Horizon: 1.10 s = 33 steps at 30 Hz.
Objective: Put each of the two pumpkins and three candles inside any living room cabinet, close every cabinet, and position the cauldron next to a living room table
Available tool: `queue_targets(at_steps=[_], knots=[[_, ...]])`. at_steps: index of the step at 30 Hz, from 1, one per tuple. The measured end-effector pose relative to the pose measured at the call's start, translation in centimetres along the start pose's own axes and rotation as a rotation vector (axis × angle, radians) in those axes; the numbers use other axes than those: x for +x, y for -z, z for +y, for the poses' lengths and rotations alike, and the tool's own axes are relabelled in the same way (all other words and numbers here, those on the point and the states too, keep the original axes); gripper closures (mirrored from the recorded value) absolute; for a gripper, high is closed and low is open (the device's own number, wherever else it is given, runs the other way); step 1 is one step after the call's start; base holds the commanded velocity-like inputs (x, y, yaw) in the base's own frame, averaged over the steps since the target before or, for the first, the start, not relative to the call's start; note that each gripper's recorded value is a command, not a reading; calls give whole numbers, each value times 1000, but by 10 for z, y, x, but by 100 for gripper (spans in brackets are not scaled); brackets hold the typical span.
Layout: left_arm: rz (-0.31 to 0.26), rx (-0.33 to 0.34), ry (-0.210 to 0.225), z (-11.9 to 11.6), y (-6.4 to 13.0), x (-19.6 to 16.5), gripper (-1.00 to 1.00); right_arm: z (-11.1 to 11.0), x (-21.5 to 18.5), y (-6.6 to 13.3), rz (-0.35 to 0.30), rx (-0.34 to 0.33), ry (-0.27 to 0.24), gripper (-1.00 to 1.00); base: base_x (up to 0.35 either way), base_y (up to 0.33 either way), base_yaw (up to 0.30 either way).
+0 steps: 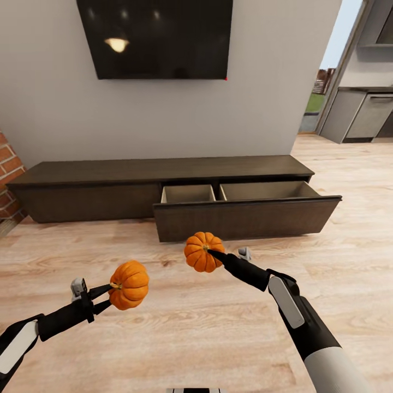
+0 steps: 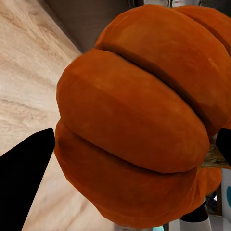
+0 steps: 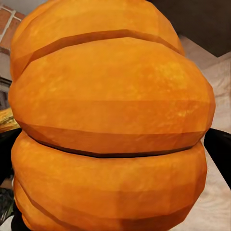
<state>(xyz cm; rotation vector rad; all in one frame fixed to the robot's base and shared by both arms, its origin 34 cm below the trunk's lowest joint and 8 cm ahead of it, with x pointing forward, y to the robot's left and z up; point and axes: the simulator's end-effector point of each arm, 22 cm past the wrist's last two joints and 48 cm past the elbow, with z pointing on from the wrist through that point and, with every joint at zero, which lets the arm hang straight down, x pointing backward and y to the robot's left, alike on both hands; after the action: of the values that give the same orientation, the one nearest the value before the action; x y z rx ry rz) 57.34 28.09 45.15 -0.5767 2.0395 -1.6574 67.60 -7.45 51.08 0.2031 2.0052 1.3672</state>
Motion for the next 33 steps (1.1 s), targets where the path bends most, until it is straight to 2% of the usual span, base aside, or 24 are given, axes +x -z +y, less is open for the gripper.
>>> queue_targets(at_steps=[4, 13, 33], knots=[[-1, 6, -9, -5, 0, 0, 100, 5, -3, 1, -4, -5, 7, 100, 0, 0, 105], [2, -1, 0, 1, 0, 0, 100, -3, 1, 0, 3, 6, -3, 100, 0, 0, 105], [-6, 27, -39, -25, 3, -2, 100, 25, -12, 7, -19, -20, 32, 100, 0, 0, 105]])
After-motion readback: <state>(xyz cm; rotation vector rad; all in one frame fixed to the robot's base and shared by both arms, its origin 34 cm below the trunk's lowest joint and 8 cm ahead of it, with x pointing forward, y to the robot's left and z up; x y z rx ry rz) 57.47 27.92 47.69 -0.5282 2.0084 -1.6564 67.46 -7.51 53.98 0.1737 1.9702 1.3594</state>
